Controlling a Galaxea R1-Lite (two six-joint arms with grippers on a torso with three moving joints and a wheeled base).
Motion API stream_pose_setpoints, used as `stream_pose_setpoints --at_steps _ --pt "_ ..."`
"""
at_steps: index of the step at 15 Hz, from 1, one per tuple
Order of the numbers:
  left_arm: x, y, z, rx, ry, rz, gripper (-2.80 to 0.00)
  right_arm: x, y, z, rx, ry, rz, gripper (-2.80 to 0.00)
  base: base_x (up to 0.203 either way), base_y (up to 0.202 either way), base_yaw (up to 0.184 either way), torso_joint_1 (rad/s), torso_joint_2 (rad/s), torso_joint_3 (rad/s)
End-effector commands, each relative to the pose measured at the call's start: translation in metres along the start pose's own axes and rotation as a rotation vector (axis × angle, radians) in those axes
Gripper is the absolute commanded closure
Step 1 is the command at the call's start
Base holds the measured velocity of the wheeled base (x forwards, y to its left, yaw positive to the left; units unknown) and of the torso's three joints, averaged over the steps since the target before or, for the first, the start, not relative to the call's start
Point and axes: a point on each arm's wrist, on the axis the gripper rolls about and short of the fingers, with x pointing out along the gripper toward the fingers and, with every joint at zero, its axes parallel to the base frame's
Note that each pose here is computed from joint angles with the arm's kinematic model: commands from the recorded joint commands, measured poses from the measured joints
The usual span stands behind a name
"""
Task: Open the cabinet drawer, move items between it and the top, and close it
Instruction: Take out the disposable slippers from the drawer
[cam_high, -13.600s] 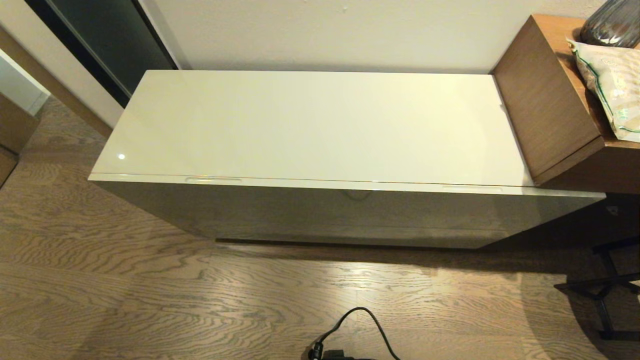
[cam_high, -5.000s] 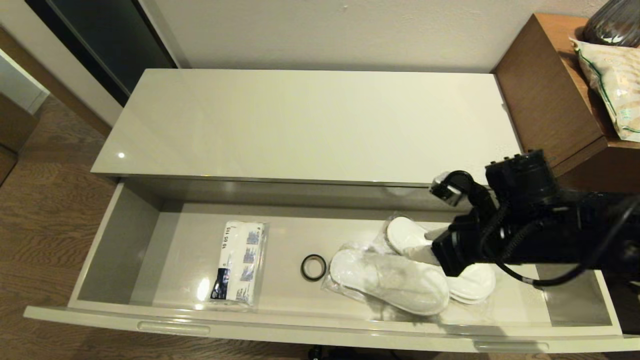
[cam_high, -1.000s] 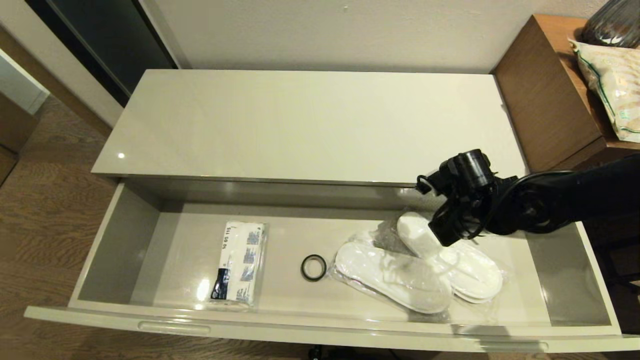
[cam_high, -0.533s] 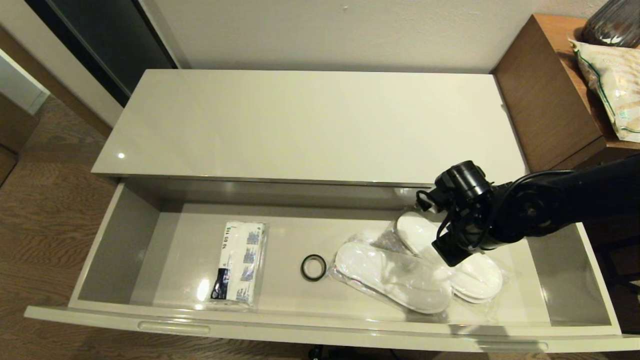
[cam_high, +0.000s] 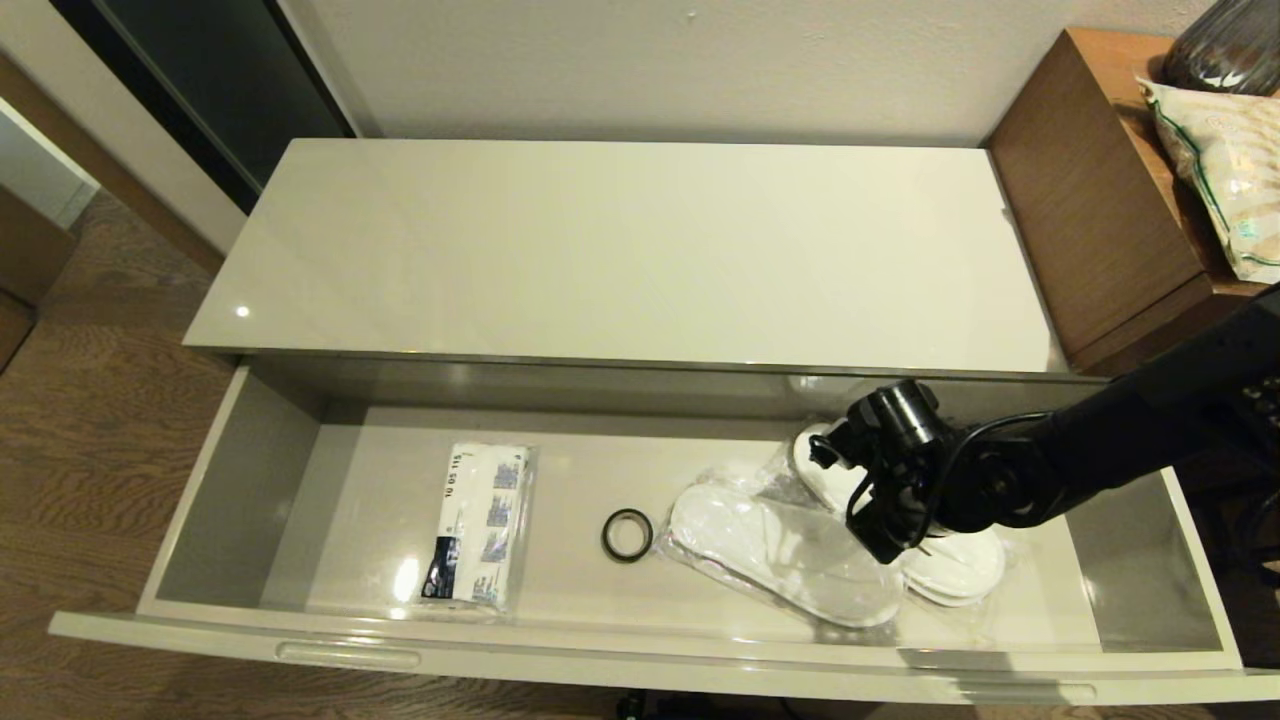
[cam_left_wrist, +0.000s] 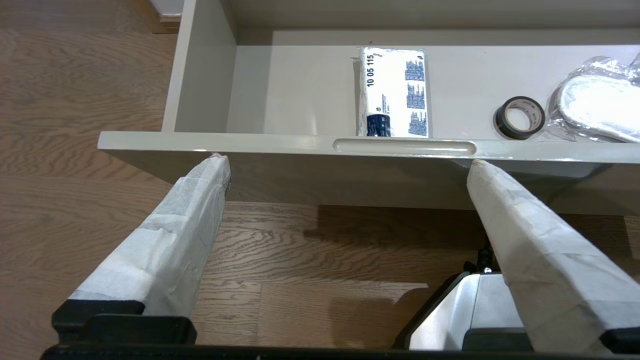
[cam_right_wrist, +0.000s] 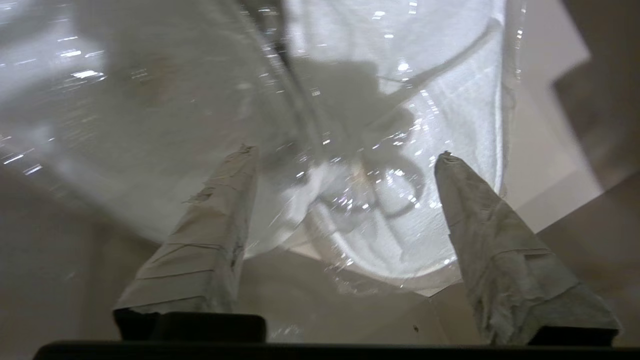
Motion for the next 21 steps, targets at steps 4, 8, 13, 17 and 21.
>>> stream_pose_setpoints --at_steps 4,8,13,17,21 --pt "0.0 0.0 0.0 0.0 0.001 0.0 -2.8 0.041 0.007 -0.007 0.042 -0.036 -0.1 -2.8 0.0 0.0 0.0 0.0 0.0 0.0" --pt "0.0 0.0 0.0 0.0 0.0 0.0 -2.8 0.059 0.014 -0.008 0.042 -0.084 -0.162 -2.8 0.0 0.0 0.0 0.0 0.0 0.0" --pt "0.0 0.0 0.0 0.0 0.001 0.0 -2.8 0.064 0.019 -0.014 0.036 -0.082 -0.161 -2.8 0.0 0.0 0.0 0.0 0.0 0.0" --pt "0.0 0.0 0.0 0.0 0.001 0.0 -2.8 0.054 0.012 -0.003 0.049 -0.112 -0.203 0.0 0.0 0.0 0.0 0.0 0.0 0.0" --pt "0.0 0.0 0.0 0.0 0.001 0.0 -2.8 0.028 -0.004 0.009 0.053 -0.134 -0.211 0.0 0.0 0.0 0.0 0.0 0.0 0.0"
